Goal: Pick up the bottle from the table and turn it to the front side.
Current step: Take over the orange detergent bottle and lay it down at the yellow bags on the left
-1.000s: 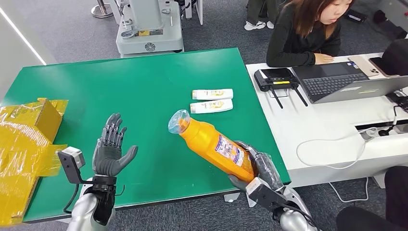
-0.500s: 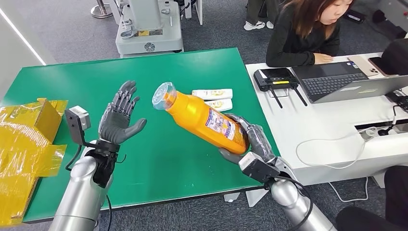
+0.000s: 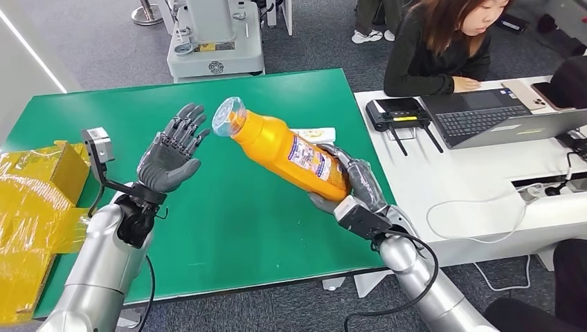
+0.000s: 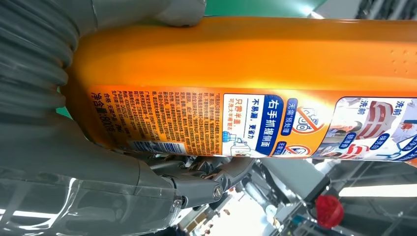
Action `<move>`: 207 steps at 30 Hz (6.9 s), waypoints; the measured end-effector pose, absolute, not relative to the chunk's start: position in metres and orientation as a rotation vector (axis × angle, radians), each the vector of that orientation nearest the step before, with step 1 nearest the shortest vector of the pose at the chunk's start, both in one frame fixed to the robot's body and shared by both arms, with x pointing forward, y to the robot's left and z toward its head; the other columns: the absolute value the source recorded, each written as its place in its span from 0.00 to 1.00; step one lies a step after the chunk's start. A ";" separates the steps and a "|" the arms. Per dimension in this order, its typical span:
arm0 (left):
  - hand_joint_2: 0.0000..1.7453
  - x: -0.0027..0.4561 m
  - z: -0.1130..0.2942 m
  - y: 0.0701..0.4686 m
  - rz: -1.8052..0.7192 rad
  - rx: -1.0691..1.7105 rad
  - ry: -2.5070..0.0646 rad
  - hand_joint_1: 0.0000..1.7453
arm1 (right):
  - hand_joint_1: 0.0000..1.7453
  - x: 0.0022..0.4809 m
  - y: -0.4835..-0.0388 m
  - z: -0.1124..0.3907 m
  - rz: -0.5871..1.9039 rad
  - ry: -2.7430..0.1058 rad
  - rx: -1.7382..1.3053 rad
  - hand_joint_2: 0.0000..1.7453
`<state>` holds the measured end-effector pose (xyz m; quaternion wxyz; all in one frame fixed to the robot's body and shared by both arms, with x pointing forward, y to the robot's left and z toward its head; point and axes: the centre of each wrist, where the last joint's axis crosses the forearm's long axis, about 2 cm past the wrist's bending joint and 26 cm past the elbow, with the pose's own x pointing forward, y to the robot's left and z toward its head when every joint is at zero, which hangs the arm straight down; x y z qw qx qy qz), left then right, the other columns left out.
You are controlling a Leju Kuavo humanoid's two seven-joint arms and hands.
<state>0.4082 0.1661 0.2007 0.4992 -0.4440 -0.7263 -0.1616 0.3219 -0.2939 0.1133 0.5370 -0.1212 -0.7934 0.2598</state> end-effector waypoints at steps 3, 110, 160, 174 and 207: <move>1.00 0.413 0.194 0.172 -0.359 -1.090 -1.712 0.00 | 1.00 0.323 -0.296 0.119 0.585 -1.913 -0.299 1.00; 1.00 0.426 0.214 0.139 -0.422 -1.013 -1.760 0.00 | 1.00 0.368 -0.166 0.093 0.694 -1.799 -0.286 1.00; 1.00 0.424 0.210 0.143 -0.378 -1.050 -1.743 1.00 | 0.00 0.365 -0.157 0.091 0.702 -1.778 -0.253 1.00; 1.00 0.423 0.213 0.142 -0.440 -1.040 -1.839 1.00 | 0.00 0.352 -0.160 0.092 0.528 -1.901 -0.178 1.00; 1.00 0.478 0.285 0.224 -1.210 0.337 -2.187 1.00 | 0.00 0.268 -0.191 0.080 0.289 -2.047 -0.147 1.00</move>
